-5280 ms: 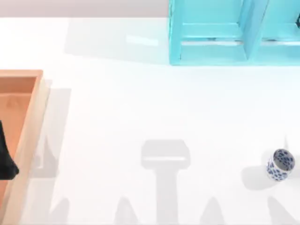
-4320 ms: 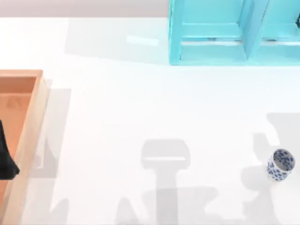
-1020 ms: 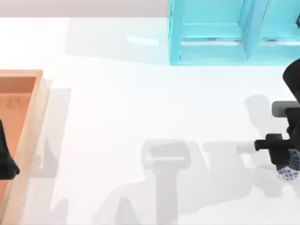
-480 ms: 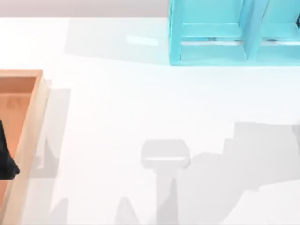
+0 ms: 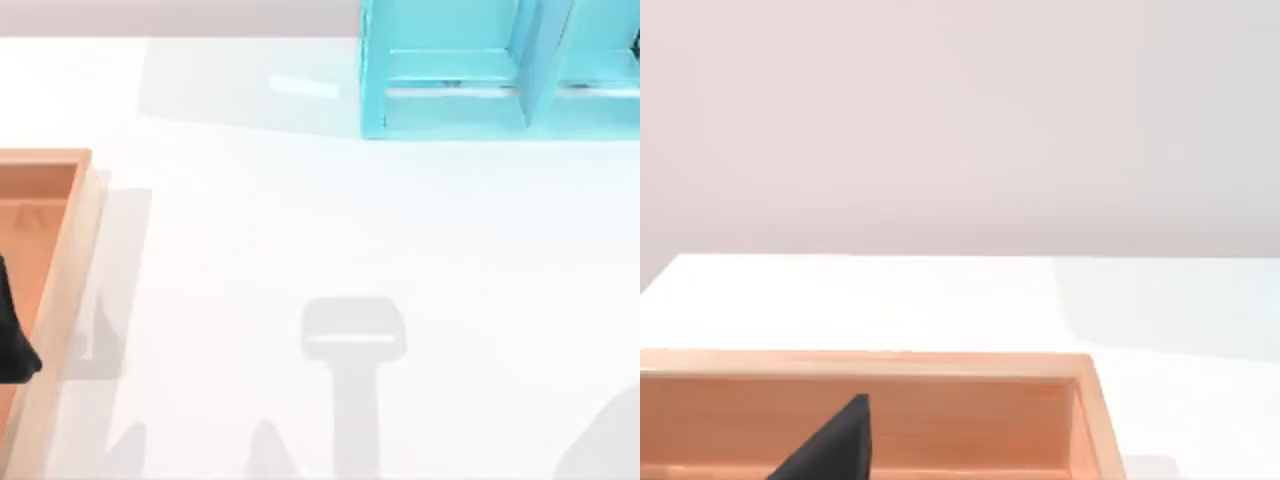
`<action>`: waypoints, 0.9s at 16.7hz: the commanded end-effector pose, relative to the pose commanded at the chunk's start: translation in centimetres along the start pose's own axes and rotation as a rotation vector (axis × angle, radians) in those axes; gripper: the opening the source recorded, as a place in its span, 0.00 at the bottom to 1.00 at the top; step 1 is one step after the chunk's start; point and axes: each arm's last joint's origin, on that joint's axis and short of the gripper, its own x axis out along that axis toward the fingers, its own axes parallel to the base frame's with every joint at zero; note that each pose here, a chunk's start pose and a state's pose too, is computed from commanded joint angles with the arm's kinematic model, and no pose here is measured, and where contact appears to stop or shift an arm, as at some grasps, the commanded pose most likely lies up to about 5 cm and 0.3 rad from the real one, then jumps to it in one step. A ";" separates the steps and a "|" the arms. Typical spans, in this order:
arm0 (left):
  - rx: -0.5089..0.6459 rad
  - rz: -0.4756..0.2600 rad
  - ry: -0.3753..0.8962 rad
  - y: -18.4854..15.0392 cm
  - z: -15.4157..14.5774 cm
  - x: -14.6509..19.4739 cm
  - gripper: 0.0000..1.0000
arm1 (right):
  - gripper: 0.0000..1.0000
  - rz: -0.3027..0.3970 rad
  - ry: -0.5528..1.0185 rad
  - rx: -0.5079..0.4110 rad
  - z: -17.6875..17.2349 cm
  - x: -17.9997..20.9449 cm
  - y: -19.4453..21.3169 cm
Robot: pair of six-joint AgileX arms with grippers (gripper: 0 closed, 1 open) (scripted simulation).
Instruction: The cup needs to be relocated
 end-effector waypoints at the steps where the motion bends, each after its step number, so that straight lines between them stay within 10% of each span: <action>1: 0.000 0.000 0.000 0.0 0.0 0.0 1.00 | 0.00 -0.003 -0.005 0.000 -0.2 -0.2 -0.3; 15: 0.000 0.000 0.000 0.0 0.0 0.0 1.00 | 0.00 -0.004 -0.006 0.000 -0.3 6.2 -0.4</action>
